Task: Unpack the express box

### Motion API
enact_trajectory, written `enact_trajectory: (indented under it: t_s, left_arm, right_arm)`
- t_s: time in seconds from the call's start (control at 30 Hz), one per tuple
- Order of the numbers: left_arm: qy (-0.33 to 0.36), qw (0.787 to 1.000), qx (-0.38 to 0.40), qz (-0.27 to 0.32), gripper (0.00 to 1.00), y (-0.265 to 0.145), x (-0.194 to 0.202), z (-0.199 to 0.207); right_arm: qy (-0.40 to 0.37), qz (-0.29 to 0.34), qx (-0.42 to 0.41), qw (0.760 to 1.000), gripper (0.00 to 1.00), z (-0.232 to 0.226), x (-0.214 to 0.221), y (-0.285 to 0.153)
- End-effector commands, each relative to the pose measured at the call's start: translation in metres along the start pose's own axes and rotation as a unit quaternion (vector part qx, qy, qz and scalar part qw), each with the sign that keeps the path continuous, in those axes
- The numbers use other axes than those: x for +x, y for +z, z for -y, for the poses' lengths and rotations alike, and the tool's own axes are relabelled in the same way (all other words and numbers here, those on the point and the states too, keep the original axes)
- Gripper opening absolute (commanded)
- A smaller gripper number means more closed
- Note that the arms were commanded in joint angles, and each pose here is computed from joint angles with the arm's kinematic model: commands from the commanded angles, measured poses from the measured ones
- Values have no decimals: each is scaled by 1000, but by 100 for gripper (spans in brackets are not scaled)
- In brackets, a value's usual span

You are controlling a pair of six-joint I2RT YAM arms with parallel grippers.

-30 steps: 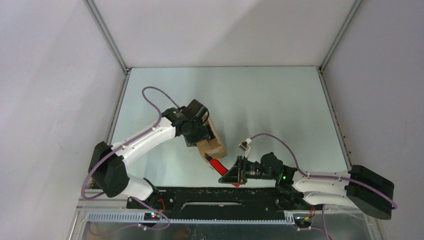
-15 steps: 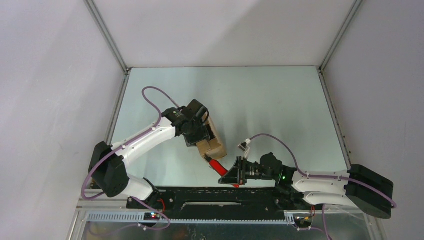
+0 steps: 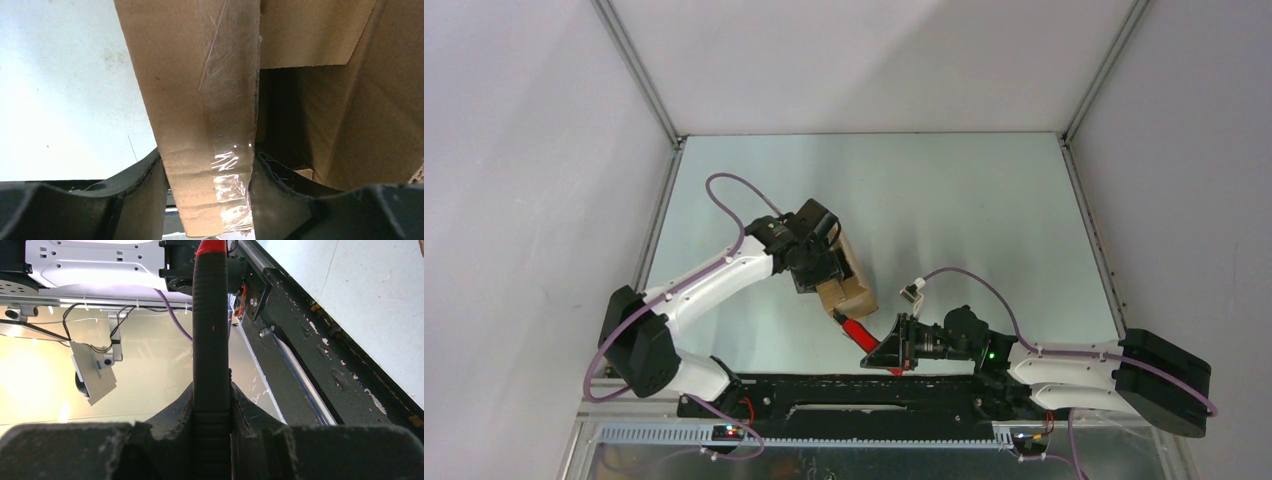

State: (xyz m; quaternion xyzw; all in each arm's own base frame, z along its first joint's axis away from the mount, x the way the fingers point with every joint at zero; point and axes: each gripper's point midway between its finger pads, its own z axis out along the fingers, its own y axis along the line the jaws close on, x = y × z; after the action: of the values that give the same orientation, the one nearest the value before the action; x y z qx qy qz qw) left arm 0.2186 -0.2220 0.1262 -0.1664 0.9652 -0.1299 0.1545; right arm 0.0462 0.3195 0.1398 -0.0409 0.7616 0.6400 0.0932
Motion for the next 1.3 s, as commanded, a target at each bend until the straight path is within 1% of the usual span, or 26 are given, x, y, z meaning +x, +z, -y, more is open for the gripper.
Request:
enact_trajectory:
  t_s: [0.0, 0.2, 0.4, 0.6, 0.7, 0.93, 1.27]
  left_arm:
    - [2, 1000, 22, 13, 7, -7, 0, 4]
    - [5, 1000, 18, 11, 7, -3, 4, 1]
    - [16, 999, 18, 21, 7, -6, 2, 2]
    - [11, 999, 6, 32, 6, -8, 0, -4]
    - [0, 999, -3, 41, 4, -8, -1, -9]
    - [-23, 999, 2, 28, 2, 1, 12, -8]
    - [-20, 1000, -5, 8, 0, 6, 30, -9]
  right_arm:
    - [-14, 20, -41, 999, 0, -30, -13, 4]
    - [-16, 22, -45, 999, 0, -33, -14, 2]
    - [-14, 23, -41, 999, 0, -31, -13, 2]
    - [5, 35, -26, 999, 0, -22, -16, 0]
    - [20, 48, -18, 999, 0, -18, -19, -1]
    - [31, 72, -2, 997, 0, -12, -26, 1]
    - [37, 102, 13, 994, 0, -3, -38, 4]
